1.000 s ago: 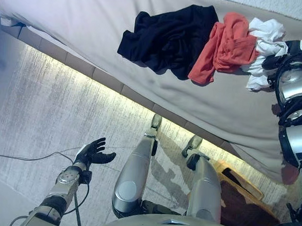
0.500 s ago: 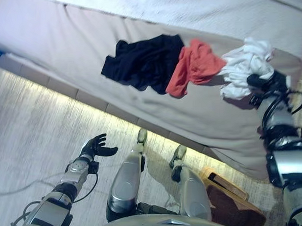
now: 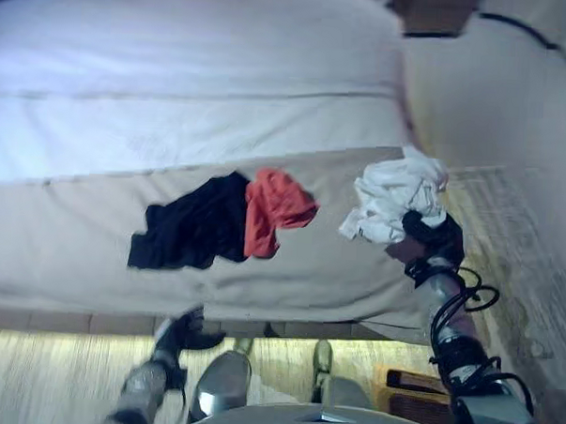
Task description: Pick up the clothes from the bed and place them into the basket
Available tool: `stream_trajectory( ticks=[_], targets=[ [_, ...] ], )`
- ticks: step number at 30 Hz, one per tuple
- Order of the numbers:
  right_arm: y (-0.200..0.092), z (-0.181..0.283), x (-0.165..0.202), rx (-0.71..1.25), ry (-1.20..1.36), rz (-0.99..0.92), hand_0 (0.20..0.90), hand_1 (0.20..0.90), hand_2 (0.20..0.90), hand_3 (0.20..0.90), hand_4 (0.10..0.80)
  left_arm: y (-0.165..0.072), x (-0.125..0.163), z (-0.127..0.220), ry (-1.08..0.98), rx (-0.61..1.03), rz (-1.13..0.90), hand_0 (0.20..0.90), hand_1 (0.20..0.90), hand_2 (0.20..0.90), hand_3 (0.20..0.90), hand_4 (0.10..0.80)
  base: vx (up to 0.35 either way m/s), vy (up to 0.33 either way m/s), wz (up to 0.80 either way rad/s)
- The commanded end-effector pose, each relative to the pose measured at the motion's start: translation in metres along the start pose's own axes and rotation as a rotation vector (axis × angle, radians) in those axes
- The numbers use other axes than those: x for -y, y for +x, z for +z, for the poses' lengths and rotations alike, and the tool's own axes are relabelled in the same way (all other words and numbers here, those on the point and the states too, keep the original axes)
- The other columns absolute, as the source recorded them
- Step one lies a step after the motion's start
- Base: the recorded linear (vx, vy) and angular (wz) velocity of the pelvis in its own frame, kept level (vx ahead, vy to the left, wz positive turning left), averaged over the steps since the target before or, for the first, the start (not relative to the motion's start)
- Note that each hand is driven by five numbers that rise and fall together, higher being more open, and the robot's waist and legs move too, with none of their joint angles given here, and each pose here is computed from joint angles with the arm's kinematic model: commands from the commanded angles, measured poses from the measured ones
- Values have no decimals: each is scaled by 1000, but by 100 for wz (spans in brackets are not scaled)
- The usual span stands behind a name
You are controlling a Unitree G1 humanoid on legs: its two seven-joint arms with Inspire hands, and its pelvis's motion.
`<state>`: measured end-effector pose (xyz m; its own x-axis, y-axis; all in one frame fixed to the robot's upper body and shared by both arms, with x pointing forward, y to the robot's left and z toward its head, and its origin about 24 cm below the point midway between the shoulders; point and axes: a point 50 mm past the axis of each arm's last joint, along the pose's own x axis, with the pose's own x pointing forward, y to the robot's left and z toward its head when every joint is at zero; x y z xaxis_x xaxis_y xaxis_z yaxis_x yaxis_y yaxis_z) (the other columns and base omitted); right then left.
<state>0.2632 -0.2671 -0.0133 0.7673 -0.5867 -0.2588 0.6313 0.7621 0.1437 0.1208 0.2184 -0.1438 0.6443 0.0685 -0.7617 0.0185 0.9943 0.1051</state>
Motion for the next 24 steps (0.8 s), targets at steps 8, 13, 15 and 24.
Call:
stream_trajectory(
  ticks=[8,13,15,24],
  targets=[
    [-9,23,9,159,62,-29,300,300,300,200,100,-8,-30,-6,76,-37,67,900,900,900,900,800,-150,163,-93],
    [-15,6,-9,108,32,-1,300,300,300,200,100,-10,-36,-14,-3,-73,120,900,900,900,900,800,-234,43,-112],
    [-18,0,-18,86,16,-8,300,300,300,200,100,-10,-35,-13,-26,-66,128,900,900,900,900,800,-200,-97,-113],
    [-19,-24,6,-9,-44,-128,300,300,300,200,100,-4,-14,-4,42,-21,28,900,900,900,900,800,-72,-162,-85]
  ],
)
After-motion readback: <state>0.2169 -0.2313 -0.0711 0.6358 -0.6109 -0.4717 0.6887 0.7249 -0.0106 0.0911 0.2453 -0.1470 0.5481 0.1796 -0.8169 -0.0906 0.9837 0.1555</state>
